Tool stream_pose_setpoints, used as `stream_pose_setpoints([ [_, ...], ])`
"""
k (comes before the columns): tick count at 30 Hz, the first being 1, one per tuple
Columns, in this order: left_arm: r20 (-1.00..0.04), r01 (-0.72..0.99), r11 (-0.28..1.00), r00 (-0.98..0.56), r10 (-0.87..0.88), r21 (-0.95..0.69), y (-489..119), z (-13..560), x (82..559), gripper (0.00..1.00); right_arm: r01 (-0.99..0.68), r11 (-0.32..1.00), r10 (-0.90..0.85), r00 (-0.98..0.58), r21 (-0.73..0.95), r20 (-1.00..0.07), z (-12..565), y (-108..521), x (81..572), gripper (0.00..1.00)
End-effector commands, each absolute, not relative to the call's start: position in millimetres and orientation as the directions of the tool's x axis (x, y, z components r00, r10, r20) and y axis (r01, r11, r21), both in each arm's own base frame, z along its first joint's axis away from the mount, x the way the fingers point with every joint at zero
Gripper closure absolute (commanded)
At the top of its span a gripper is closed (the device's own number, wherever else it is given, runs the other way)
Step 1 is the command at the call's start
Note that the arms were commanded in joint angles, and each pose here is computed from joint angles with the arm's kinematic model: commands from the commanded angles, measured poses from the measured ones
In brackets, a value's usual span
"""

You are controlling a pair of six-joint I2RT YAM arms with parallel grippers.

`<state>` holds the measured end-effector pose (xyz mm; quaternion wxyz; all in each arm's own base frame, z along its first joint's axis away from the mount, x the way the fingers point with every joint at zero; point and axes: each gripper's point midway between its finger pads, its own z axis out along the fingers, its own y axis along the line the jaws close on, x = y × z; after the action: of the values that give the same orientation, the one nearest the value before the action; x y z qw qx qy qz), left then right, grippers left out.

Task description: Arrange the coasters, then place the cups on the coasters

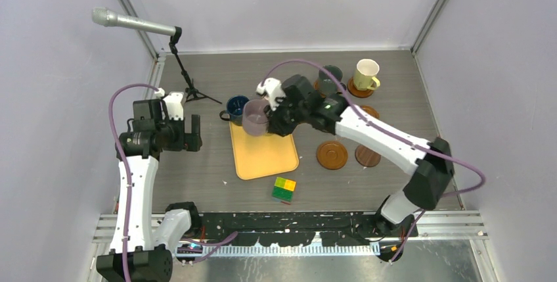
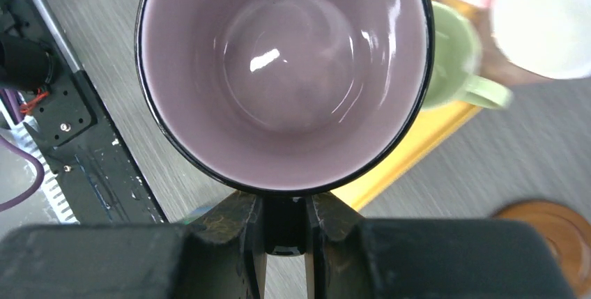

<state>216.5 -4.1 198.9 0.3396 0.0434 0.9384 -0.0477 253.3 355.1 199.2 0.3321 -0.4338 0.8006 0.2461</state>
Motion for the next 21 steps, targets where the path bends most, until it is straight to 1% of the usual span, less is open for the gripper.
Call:
stream_pose_setpoints([
  [1,-0.687,0.14,0.987,-0.725,0.05,-0.076,-10,212,228,0.0,-0.835,0.543,-0.41,-0.356,0.089,-0.839,262,311,279,1.0],
  [6,-0.682,0.147,0.985,-0.73,0.046,-0.091,-12,211,230,0.0,-0.75,0.659,-0.378,-0.389,0.05,-0.84,271,241,303,1.0],
  [8,-0.682,0.148,0.984,-0.73,0.044,-0.095,-13,211,231,0.0,-0.702,0.711,-0.363,-0.417,0.042,-0.833,263,212,312,1.0],
  [12,-0.681,0.148,0.984,-0.731,0.039,-0.103,-14,210,232,0.0,-0.605,0.792,-0.296,-0.502,0.086,-0.812,232,158,327,1.0],
  [15,-0.677,0.143,0.984,-0.735,0.032,-0.108,-14,210,234,0.0,-0.56,0.822,-0.259,-0.528,0.102,-0.809,209,137,334,1.0],
  [21,-0.674,0.136,0.984,-0.739,0.024,-0.114,-14,208,234,0.0,-0.515,0.852,-0.238,-0.54,0.093,-0.807,168,130,344,1.0],
])
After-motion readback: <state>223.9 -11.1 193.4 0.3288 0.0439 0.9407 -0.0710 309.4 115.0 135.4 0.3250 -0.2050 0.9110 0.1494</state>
